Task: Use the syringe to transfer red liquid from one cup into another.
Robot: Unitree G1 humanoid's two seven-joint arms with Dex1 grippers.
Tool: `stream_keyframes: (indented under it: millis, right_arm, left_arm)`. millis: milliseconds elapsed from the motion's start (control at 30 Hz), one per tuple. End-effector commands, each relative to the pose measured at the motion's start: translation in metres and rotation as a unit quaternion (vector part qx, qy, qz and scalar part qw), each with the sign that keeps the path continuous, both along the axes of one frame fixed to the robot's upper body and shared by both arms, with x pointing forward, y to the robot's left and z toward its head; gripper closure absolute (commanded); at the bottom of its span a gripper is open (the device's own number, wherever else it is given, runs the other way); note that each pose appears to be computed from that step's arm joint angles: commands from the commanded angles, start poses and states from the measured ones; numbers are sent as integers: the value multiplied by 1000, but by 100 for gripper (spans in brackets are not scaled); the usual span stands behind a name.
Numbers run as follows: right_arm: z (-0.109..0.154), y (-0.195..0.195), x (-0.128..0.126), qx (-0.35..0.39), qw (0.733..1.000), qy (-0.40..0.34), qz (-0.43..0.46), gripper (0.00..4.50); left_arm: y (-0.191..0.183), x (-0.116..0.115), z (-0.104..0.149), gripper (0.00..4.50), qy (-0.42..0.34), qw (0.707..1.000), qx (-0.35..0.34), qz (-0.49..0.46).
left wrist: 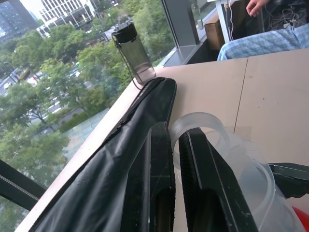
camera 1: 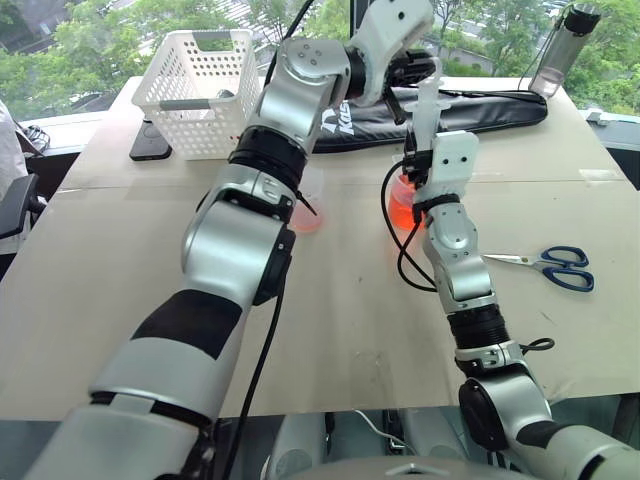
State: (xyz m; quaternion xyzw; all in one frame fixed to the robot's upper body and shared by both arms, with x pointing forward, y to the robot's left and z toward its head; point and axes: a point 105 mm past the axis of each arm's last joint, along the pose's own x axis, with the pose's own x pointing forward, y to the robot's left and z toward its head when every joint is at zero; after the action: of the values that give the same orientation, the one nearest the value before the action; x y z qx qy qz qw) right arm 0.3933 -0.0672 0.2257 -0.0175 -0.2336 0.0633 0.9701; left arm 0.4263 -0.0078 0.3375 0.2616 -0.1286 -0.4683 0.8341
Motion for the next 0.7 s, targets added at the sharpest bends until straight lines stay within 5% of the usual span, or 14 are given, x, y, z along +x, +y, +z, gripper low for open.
stream_keyframes:
  millis: [33,100,400,700]
  right_arm:
    - [3,3,-5,-1,1000,-10,7,295]
    - [12,3,-7,6,1000,-25,12,295]
    - [50,-3,-16,33,997,-67,29,295]
    - [51,-9,-19,31,997,-64,42,295]
  left_arm:
    - [-2,-15,47,444,-56,997,-39,-19]
    - [0,-17,46,444,-16,997,-62,-36]
    - [37,-28,65,94,92,978,-168,-86]
    - [72,-53,39,94,163,961,-196,-111]
